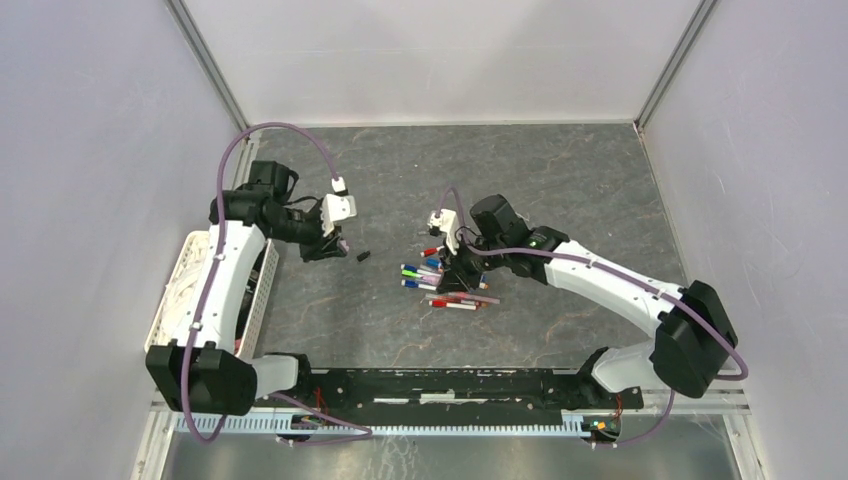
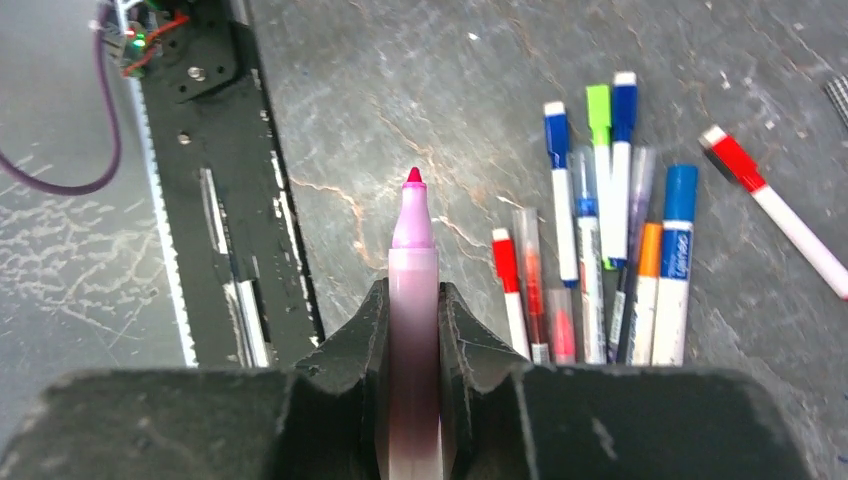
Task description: Open the pen caps
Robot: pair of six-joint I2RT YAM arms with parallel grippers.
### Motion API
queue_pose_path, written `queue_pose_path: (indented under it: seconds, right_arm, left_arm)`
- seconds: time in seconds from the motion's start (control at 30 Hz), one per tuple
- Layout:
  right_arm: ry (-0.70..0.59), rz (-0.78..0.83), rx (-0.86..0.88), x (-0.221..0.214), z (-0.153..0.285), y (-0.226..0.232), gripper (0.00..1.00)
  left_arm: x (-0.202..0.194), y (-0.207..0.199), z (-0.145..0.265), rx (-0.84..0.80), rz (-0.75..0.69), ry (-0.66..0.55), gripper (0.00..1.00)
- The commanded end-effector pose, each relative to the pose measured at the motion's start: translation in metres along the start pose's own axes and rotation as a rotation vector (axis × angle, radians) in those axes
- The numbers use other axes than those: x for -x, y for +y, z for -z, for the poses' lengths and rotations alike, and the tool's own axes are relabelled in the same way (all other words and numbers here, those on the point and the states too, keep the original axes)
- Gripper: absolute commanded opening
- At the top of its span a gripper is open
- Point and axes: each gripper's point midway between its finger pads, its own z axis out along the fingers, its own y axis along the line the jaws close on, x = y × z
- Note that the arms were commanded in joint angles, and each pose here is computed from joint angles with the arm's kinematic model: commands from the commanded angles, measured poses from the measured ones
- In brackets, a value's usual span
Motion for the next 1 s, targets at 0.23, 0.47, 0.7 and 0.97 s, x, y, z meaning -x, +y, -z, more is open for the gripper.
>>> queue_pose_path:
  seconds: [0.23, 0.47, 0.7, 0.97]
  right_arm:
    - [-0.110, -0.286, -0.792, -0.049, 0.110, -0.141, 0.00]
    - [-0.126, -0.573, -1.127, -0.138, 0.173, -0.194, 0.00]
    - [-0.078, -0.705, -1.274, -0.191, 0.197, -0.219, 0.00]
    - [-0.072, -0.723, -1.225, -0.201, 0.183, -0.235, 0.01]
  left_arm:
    - [-0.038, -0.010, -0.050, 0.007, -0.003, -0.037, 0.02]
    - [-0.081, 0.002, -0.099, 0.084, 0.020, 0.084, 0.02]
    - [-0.111, 0.008, -0.119, 0.114, 0.038, 0.170, 0.07]
    - [-0.127, 0.010, -0.131, 0.121, 0.053, 0.196, 0.29]
